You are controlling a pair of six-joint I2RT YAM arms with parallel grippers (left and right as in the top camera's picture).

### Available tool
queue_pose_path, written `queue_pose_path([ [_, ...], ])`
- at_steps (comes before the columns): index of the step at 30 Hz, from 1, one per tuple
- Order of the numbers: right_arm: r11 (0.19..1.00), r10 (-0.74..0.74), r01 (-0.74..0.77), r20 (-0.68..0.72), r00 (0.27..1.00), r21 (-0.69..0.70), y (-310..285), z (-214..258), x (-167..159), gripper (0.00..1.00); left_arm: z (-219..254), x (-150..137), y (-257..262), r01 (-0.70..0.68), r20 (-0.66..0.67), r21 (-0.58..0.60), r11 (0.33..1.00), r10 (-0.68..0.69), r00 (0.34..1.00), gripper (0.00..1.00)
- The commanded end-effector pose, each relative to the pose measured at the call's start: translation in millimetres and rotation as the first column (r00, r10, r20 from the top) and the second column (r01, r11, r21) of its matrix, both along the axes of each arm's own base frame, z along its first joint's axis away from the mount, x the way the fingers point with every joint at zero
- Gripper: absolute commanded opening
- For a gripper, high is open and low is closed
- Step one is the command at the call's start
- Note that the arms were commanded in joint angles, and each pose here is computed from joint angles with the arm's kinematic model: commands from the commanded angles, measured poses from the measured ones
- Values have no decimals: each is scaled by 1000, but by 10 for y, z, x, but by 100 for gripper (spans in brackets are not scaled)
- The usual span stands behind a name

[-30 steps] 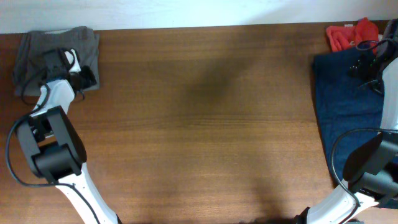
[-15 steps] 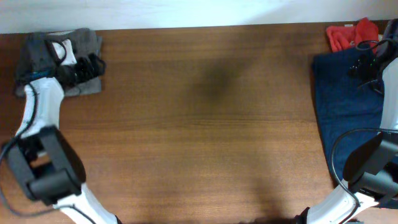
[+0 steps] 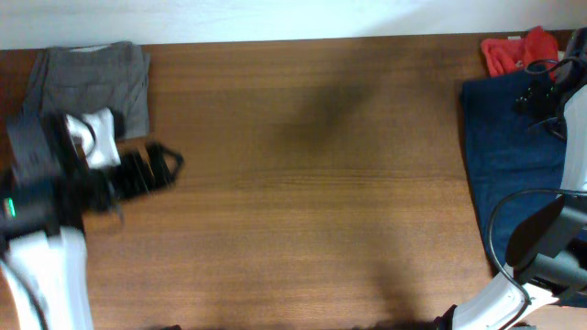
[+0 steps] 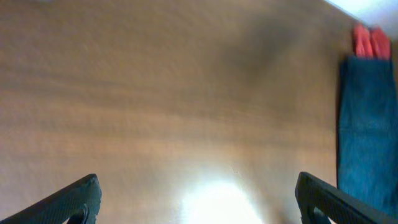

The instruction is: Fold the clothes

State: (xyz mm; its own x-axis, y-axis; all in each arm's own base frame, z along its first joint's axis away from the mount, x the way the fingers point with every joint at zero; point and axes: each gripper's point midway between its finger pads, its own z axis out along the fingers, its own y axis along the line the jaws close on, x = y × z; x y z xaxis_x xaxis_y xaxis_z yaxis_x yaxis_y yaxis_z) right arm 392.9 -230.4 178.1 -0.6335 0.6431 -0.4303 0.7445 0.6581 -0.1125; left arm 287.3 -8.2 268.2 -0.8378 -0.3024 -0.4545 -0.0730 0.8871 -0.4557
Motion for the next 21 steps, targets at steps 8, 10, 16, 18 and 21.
queue_pose_path([
  [8,1000,-14,15,17,1000,-14,-35,76,1,98,156,-862,-277,42,72,23,999,-44,996,99],
  [10,1000,-14,14,18,1000,-14,-34,76,1,98,67,-964,-249,26,11,36,999,-27,1000,99],
  [16,1000,-14,14,18,1000,-14,-34,76,1,98,76,-911,-514,164,154,72,984,-173,973,99],
  [18,1000,-14,14,18,1000,-14,-34,76,1,98,9,-740,-570,179,329,151,972,-220,918,99],
  [21,1000,-14,15,17,1000,-14,-35,76,1,98,-354,-598,-590,138,541,214,967,-235,808,99],
])
